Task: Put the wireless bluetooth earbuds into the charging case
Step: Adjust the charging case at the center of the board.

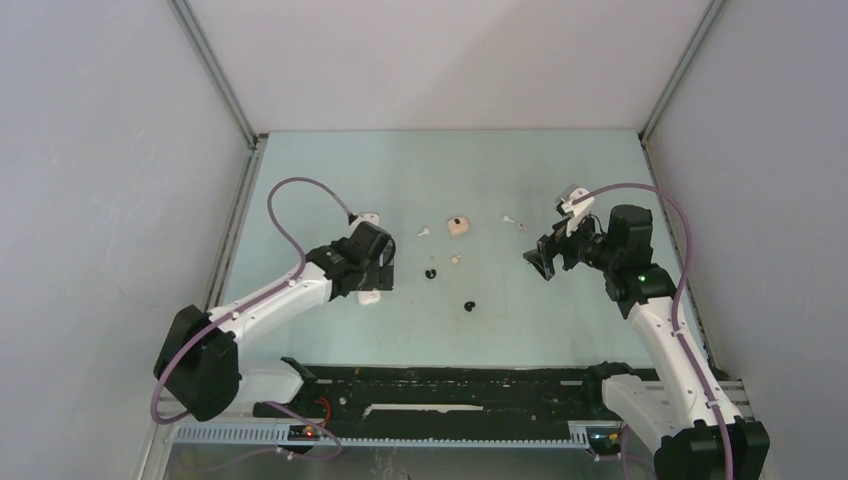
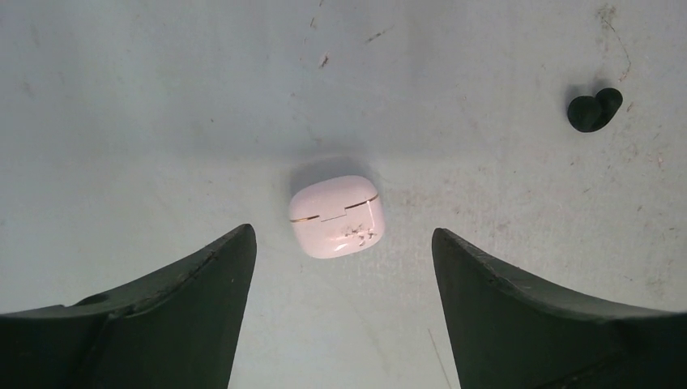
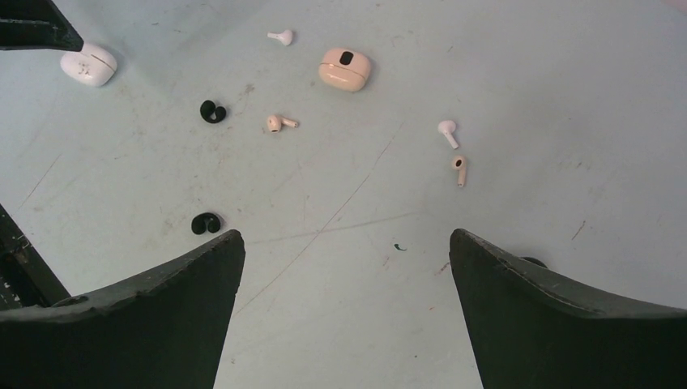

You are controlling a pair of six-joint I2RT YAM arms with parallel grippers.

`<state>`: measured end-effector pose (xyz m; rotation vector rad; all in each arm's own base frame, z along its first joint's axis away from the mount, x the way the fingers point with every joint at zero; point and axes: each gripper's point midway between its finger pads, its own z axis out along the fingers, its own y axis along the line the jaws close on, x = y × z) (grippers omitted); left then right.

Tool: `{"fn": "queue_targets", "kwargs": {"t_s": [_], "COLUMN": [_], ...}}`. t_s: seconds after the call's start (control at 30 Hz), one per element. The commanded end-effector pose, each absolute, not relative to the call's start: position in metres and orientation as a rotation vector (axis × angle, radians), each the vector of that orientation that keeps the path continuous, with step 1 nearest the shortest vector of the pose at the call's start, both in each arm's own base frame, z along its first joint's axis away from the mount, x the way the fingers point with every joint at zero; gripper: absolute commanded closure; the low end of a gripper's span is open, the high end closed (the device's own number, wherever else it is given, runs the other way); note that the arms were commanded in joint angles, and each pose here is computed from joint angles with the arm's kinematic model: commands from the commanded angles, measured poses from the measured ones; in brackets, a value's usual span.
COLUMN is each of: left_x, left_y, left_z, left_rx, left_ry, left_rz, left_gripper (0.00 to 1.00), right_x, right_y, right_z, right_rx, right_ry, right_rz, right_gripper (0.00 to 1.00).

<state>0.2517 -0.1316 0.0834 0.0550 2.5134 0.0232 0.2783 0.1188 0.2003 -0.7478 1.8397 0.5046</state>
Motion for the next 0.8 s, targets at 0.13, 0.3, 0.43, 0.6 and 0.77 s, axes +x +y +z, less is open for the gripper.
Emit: {"fn": "queue_targets", "kwargs": {"t_s": [0.13,0.3,0.43,0.6,0.77], "left_x": [0.252,0.251,0.250,0.244,0.239], "left_y": [-0.146,-0.139,-0.140,-0.137,-0.138], "left_z": [0.061,0.049,0.043,0.036,0.031], "left_rx": [-0.046,-0.057,-0.056,-0.066,-0.085], "left_ry": [2.542,2.578,2.609,2.624,2.639], "left_rz": [0.015,0.101,0.114,0.116,0.075], "left_gripper": [0.15,0.16,0.17,0.20,0.26], "right_x": [0.277,0.274,0.273,0.271,0.270], "right_y": [0.120,0.121,0.121,0.122,0.122], "right_z": [0.208,0.210,0.211,0.212,0.212], "right_rx": [-0.800,-0.811,-0.819,-0.826,-0.830], "right_ry": [1.790,1.780,1.772,1.766,1.764], "right_rz": [0.487,0.486,0.487,0.492,0.494], "right_gripper": [0.01,0.02,0.02,0.02,0.02]}}
